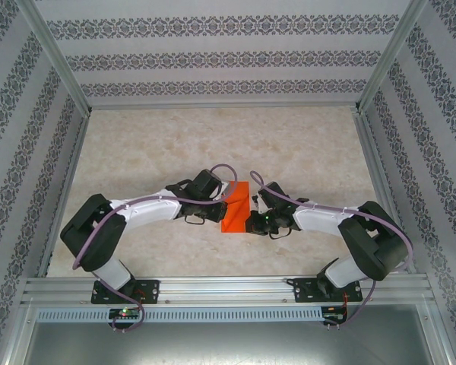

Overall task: Fold a paper plane with a square sheet of paper (fold left side to right side)
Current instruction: Fold the triangle a second time at the center of the table.

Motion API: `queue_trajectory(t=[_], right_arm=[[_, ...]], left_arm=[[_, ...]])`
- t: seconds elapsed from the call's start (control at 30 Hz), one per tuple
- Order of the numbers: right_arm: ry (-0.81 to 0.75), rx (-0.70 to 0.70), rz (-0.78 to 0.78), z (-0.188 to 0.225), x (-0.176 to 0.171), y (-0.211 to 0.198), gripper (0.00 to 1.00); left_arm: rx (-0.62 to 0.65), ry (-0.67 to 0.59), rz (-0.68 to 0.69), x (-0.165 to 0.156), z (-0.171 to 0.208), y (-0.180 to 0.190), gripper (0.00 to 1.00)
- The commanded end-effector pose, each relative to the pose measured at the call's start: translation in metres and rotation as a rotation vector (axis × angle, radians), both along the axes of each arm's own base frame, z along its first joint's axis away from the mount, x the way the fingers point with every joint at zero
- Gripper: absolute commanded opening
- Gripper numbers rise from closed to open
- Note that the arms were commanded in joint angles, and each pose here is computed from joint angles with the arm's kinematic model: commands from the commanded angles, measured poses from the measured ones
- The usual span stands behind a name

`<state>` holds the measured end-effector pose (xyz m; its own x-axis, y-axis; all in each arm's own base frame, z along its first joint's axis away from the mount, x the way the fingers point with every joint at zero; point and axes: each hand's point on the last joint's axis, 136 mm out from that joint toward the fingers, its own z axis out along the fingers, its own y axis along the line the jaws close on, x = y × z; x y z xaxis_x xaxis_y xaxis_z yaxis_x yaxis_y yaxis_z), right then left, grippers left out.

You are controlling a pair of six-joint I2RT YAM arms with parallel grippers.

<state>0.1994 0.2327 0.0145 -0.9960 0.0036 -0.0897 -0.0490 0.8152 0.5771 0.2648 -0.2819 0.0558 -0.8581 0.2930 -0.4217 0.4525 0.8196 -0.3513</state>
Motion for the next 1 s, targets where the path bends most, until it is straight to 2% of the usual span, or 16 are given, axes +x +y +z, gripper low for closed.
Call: queue_trajectory(t=[0.0,0.97], right_arm=[[0.006,-0.08,0.015,-0.008,-0.006,-0.01,0.0],[0.033,-0.102,0.038,-0.013,-0.012,-0.012,0.0]], left_arm=[[0.034,-0.011,-0.008,0.009,-0.001,0.004,0.0],[0.09,0.013,-0.03,0.026,-0.029,0.0,0.0]])
